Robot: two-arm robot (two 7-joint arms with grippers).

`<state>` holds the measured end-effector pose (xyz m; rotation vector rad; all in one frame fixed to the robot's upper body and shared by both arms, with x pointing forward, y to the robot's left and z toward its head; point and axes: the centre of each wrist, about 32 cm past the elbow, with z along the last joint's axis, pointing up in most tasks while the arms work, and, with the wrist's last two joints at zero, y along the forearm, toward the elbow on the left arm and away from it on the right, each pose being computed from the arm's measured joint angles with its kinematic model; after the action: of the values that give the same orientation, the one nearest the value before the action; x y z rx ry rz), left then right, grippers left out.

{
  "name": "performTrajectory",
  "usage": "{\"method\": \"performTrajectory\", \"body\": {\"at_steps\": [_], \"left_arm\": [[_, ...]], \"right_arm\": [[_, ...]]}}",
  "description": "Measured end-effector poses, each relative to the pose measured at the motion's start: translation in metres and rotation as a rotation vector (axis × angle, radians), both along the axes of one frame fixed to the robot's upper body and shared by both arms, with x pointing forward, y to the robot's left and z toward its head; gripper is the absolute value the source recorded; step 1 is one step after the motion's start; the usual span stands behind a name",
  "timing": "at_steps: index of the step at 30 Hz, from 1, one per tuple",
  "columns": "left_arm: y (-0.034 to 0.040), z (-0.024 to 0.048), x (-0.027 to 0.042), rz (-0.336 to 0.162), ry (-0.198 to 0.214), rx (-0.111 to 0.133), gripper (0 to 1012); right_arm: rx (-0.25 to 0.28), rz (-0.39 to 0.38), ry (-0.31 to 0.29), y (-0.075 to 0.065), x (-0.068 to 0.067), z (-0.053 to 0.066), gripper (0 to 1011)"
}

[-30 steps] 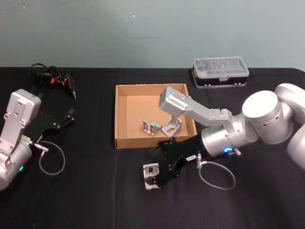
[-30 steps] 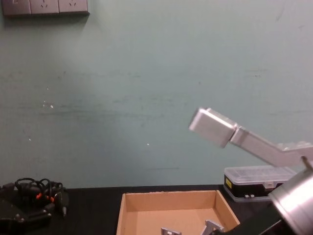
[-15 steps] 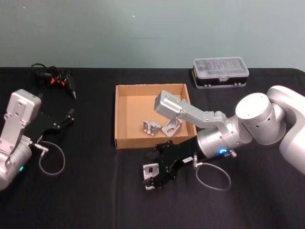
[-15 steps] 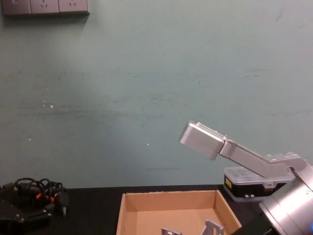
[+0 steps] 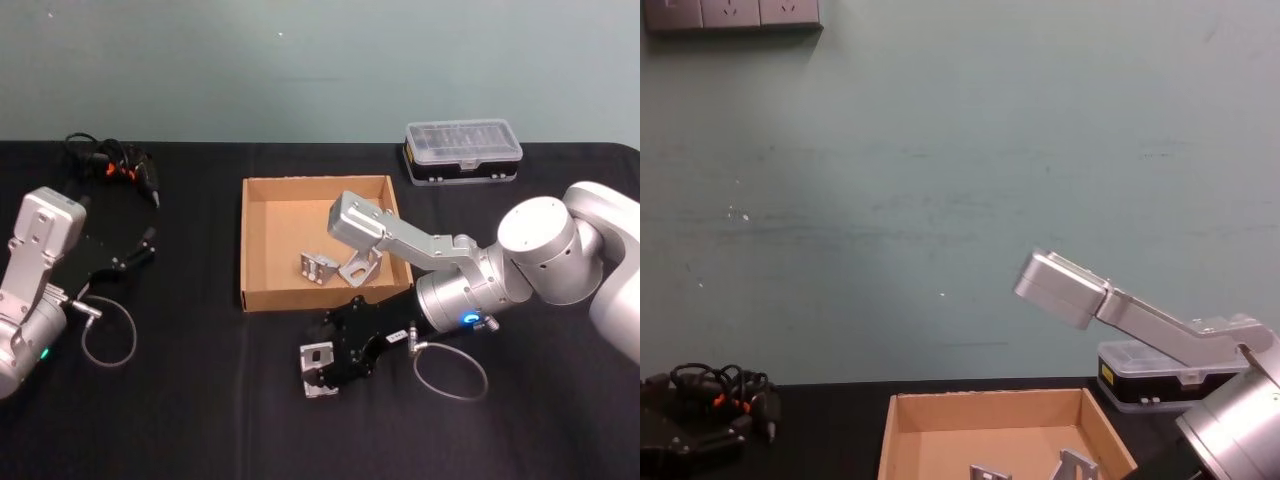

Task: Use one hand to pick up the angle iron from the table and place it into the box.

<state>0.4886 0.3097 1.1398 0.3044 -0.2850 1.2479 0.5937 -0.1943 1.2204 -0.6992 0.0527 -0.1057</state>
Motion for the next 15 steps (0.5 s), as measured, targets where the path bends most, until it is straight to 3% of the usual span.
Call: {"method": "performTrajectory", "body": {"at_steps": [15], "left_arm": [[0.0000,0.0000,0.0000,0.000,0.000,0.000,1011]], "right_arm": [[0.000,0.000,-0.003,-0.0017,-0.0009,0.0001,263]]}}
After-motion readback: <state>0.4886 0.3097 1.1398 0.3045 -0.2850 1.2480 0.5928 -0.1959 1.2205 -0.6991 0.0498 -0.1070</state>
